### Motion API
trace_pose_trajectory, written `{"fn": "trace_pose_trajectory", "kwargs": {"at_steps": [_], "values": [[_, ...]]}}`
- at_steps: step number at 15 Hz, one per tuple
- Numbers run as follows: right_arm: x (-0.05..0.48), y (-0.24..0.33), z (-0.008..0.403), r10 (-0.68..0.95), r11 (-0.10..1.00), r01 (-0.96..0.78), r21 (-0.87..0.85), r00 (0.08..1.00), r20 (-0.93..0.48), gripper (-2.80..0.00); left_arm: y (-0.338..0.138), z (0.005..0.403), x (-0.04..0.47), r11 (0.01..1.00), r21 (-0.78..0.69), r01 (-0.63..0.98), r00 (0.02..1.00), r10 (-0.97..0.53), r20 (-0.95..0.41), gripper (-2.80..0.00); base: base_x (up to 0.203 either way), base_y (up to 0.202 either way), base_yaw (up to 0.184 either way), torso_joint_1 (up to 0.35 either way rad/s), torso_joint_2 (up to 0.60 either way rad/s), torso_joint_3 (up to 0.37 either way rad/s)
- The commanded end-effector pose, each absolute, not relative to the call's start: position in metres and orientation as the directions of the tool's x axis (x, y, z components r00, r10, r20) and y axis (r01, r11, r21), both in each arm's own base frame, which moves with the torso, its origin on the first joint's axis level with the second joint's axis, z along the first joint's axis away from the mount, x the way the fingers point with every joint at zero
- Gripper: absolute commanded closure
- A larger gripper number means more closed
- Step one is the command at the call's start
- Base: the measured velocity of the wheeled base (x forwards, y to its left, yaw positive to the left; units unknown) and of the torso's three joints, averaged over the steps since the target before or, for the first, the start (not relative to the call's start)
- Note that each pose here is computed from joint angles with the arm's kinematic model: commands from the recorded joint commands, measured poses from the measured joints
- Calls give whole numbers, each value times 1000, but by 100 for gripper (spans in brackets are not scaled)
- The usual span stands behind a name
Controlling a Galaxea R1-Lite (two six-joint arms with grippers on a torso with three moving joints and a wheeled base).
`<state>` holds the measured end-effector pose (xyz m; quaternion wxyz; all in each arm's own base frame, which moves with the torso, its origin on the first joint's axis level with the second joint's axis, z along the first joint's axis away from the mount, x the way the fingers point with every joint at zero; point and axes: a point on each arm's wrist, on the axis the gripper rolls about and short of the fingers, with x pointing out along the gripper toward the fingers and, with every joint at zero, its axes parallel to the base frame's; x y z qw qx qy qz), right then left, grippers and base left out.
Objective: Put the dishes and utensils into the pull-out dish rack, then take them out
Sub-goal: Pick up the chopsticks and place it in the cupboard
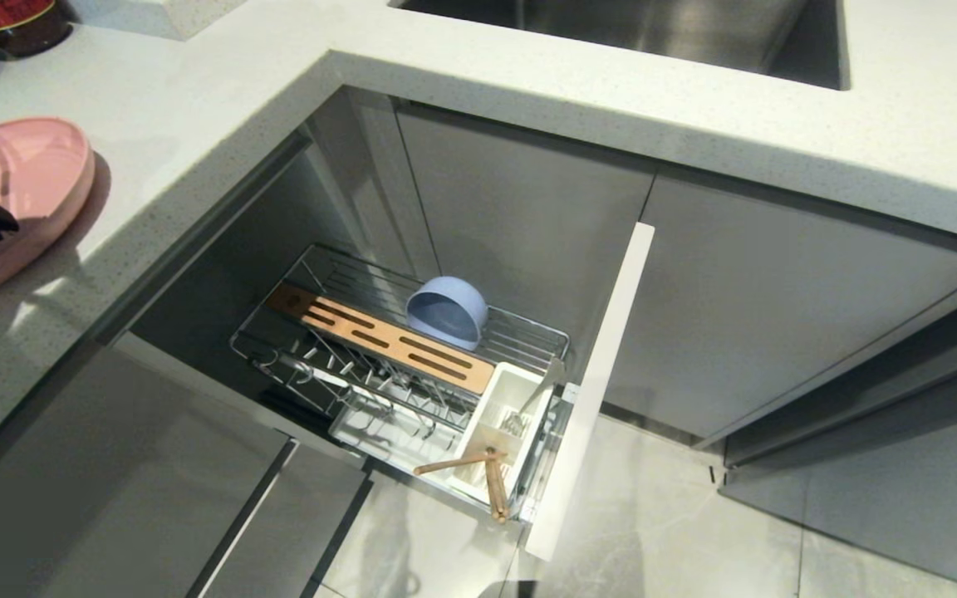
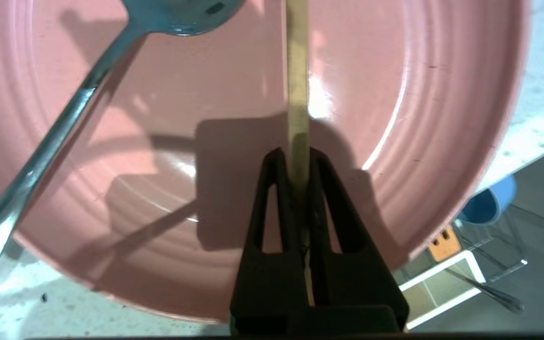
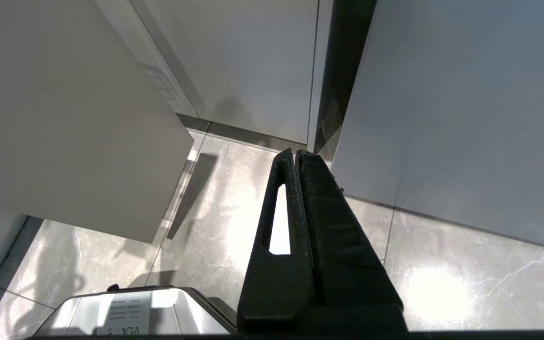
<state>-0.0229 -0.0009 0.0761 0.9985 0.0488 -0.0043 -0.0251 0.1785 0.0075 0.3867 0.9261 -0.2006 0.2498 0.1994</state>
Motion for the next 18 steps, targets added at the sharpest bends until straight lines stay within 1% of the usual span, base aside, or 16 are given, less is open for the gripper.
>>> {"fn": "trace_pose_trajectory", "kwargs": {"at_steps": [1,6,8,11,13,15,18], "values": [[-23,-1,76,-51,994,49,99,999,11,0,8,386,180,838,-269,-475,790,271,-550,0,0,0,0,0,0,0],[-23,-1,76,-51,994,49,99,999,11,0,7,391,171,838,-281,-467,806,273,-526,0,0,0,0,0,0,0],[-23,-1,76,-51,994,49,99,999,11,0,7,400,155,839,-312,-446,841,272,-468,0,0,0,0,0,0,0],[-23,-1,76,-51,994,49,99,999,11,0,5,421,120,842,-387,-375,912,261,-317,0,0,0,0,0,0,0],[-23,-1,76,-51,994,49,99,999,11,0,-2,430,103,845,-458,-277,955,190,-229,0,0,0,0,0,0,0],[-23,-1,76,-51,994,49,99,999,11,0,-12,436,92,833,-530,-161,982,81,-171,0,0,0,0,0,0,0],[-23,-1,76,-51,994,49,99,999,11,0,-28,436,85,803,-596,-9,977,-119,-175,0,0,0,0,0,0,0]]}}
